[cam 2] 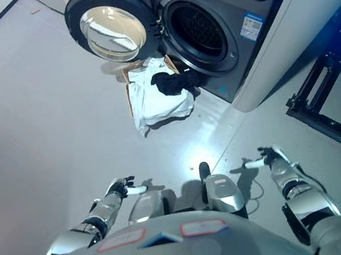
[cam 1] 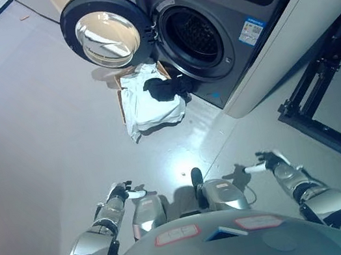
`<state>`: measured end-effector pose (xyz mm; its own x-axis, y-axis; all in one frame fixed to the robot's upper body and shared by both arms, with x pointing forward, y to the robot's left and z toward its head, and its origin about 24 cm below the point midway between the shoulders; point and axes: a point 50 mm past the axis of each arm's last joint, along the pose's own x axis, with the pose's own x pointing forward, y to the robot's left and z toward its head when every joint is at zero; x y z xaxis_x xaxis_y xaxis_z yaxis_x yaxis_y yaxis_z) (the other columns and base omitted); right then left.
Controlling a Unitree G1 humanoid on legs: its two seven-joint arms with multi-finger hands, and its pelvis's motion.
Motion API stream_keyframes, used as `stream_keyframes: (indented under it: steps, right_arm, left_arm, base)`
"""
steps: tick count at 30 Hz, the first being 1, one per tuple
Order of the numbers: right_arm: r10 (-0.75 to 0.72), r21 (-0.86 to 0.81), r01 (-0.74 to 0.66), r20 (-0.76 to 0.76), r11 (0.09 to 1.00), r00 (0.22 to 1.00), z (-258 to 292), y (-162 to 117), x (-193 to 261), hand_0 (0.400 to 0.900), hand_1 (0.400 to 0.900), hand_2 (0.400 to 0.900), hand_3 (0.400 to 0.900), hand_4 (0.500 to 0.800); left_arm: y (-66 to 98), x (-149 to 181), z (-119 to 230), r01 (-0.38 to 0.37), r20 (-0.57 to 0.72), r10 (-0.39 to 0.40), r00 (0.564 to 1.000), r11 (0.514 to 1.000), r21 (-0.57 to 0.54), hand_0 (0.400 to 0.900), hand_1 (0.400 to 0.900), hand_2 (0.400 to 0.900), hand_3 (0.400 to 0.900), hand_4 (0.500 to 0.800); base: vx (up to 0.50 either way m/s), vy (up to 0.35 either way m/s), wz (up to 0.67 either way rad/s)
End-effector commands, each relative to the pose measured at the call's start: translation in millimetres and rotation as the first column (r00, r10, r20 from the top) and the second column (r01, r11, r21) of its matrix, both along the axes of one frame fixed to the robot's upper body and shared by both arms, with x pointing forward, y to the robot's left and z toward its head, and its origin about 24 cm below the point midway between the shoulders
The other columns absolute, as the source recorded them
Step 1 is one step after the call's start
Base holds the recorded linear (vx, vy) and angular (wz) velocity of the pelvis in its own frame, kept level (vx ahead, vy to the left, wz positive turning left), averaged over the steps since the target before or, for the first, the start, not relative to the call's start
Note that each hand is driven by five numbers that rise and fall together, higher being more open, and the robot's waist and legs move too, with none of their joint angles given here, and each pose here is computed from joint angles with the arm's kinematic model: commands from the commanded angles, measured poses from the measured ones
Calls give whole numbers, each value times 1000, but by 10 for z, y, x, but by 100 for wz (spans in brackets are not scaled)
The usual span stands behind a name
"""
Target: Put the clothes in the basket into the washing machine.
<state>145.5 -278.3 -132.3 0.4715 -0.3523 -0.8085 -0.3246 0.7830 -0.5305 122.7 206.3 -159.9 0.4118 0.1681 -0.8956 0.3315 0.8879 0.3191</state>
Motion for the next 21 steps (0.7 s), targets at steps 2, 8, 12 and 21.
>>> stream_keyframes:
  steps: [2,8,12,21]
  right_arm:
    - [257,-69,-249,137,966,957,307,98,635,900,900,900,900,800]
    - [549,-231,-508,170,830,819,606,258,1090,900,900,900,900,800]
    - [654,-238,-612,180,754,735,655,546,1244,900,900,900,900,800]
    - [690,-118,-733,463,670,556,988,1410,1520,900,900,900,900,800]
  left_arm:
    - [107,489,212,56,152,-64,986,997,56,900,900,900,900,800]
    - [264,675,351,77,225,-103,969,990,121,900,900,900,900,800]
    - [362,646,360,42,222,-72,972,990,133,900,900,900,900,800]
    - [761,1103,780,10,348,-106,932,964,268,900,900,900,900,800]
  base:
    - [256,-188,20]
    - [333,-5,27]
    - [376,105,-24]
    - [182,63,22]
